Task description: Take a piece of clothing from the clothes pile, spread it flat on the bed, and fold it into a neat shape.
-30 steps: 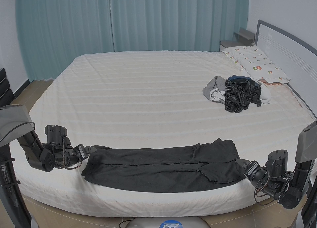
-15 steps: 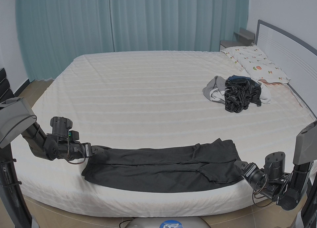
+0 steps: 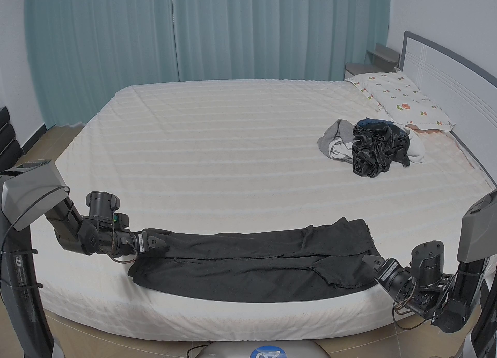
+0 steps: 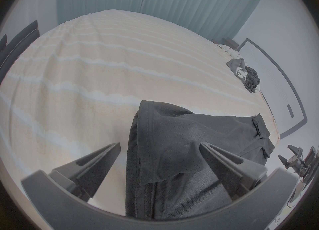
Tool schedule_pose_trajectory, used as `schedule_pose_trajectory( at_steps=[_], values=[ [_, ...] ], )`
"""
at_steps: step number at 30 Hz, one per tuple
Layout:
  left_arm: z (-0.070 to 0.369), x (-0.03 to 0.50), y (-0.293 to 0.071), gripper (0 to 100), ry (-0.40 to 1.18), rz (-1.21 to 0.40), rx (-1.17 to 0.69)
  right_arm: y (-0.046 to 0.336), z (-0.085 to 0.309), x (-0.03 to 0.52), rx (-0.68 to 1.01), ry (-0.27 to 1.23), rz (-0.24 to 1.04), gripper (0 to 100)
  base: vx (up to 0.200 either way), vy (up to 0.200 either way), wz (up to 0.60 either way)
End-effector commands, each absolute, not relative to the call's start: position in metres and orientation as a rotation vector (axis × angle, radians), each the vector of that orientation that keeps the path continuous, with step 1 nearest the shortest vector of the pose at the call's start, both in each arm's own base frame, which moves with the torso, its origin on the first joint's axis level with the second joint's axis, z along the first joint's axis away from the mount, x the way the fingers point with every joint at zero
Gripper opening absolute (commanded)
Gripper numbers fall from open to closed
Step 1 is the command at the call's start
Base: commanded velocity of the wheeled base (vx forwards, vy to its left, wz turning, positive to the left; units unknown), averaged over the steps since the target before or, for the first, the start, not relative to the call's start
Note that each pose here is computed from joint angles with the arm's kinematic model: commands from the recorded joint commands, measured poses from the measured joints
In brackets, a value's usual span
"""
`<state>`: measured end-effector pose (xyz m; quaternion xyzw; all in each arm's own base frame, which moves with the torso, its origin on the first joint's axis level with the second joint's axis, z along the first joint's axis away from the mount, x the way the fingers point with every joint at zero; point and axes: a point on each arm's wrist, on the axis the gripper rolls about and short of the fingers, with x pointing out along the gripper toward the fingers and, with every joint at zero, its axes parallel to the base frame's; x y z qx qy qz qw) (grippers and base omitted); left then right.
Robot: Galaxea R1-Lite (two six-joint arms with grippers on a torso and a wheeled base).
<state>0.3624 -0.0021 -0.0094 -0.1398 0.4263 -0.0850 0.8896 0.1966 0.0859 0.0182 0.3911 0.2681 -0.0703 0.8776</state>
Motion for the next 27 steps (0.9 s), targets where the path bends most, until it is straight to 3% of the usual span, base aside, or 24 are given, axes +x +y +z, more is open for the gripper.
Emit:
schedule_pose_trajectory(
  at_steps=[1,10,11,27],
  values=[
    [-0.014,0.362,-0.002,100,0.898,-0.175,-0.293,0.084,0.016,0.193,0.804,0.571,-0.16,100,0.0,0.0,0.0],
    [-0.016,0.361,-0.003,100,0.908,-0.193,-0.3,0.084,0.015,0.193,0.802,0.574,-0.167,100,0.0,0.0,0.0],
    [-0.016,0.361,-0.003,0,0.91,-0.192,-0.3,0.084,0.015,0.193,0.802,0.574,-0.167,100,0.0,0.0,0.0],
    [-0.008,0.358,-0.005,0,0.9,-0.197,-0.294,0.085,0.015,0.193,0.802,0.573,-0.164,100,0.0,0.0,0.0]
  ],
)
